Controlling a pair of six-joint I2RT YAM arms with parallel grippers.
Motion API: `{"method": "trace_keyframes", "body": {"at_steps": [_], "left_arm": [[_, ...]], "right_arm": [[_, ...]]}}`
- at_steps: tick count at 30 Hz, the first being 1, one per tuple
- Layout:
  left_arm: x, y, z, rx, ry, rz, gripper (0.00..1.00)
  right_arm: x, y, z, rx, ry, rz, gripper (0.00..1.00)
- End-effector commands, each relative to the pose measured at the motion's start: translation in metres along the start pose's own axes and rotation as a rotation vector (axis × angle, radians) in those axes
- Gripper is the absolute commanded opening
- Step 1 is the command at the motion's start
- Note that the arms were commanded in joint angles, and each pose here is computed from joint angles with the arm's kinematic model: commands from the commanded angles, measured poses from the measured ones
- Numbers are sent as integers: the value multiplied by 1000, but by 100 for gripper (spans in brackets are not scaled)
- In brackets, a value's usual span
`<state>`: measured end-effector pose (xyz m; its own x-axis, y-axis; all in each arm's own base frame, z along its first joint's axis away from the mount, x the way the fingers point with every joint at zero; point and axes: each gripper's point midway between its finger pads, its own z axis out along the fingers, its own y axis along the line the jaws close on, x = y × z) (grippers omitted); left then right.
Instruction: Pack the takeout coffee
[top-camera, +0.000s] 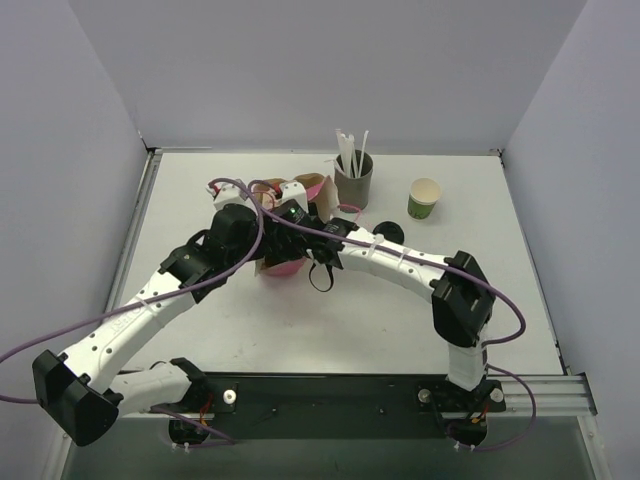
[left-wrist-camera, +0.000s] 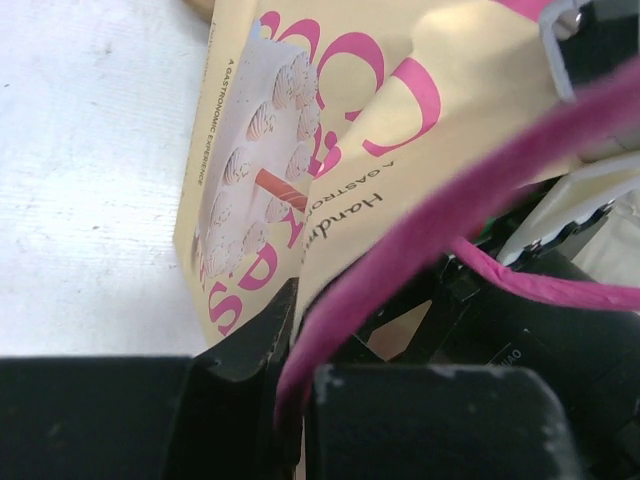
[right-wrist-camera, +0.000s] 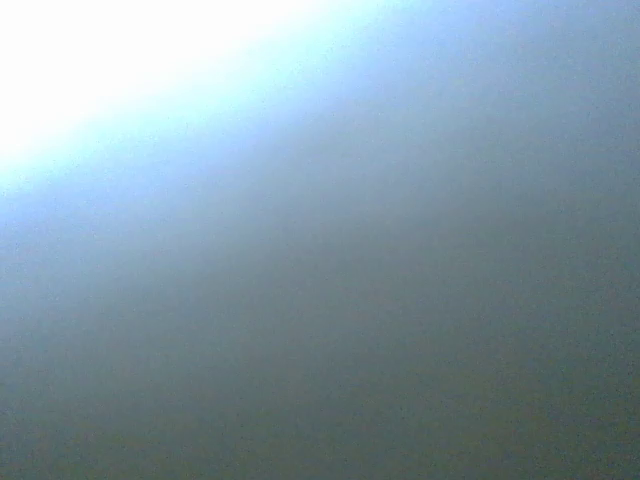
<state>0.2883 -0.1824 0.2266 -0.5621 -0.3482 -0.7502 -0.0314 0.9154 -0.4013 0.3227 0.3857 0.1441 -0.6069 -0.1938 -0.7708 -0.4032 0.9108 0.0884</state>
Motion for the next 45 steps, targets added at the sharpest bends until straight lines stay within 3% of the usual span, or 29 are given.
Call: {"method": "trace_keyframes", "body": {"at_steps": [1, 17, 31, 35, 39, 43, 45], "left_arm": [[12, -2, -8, -8, 118, -10, 13], [-51, 36, -10, -213, -102, 50, 38], [-74, 48, -7, -280, -186, 64, 40], [-78, 54, -7, -310, -210, 84, 38], [-81, 56, -5, -332, -222, 102, 31], [-84, 56, -5, -339, -231, 110, 18], [-85, 54, -5, -328, -227, 106, 4]], "right_arm": [[40, 11, 23, -39, 189, -49, 47], [38, 27, 38, -76, 377, -145, 47], [70, 20, 43, -33, 531, -224, 47], [79, 20, 45, -31, 559, -242, 46], [88, 21, 46, -24, 590, -264, 46], [90, 17, 44, -10, 603, -280, 46], [92, 15, 44, 0, 610, -292, 46]]}}
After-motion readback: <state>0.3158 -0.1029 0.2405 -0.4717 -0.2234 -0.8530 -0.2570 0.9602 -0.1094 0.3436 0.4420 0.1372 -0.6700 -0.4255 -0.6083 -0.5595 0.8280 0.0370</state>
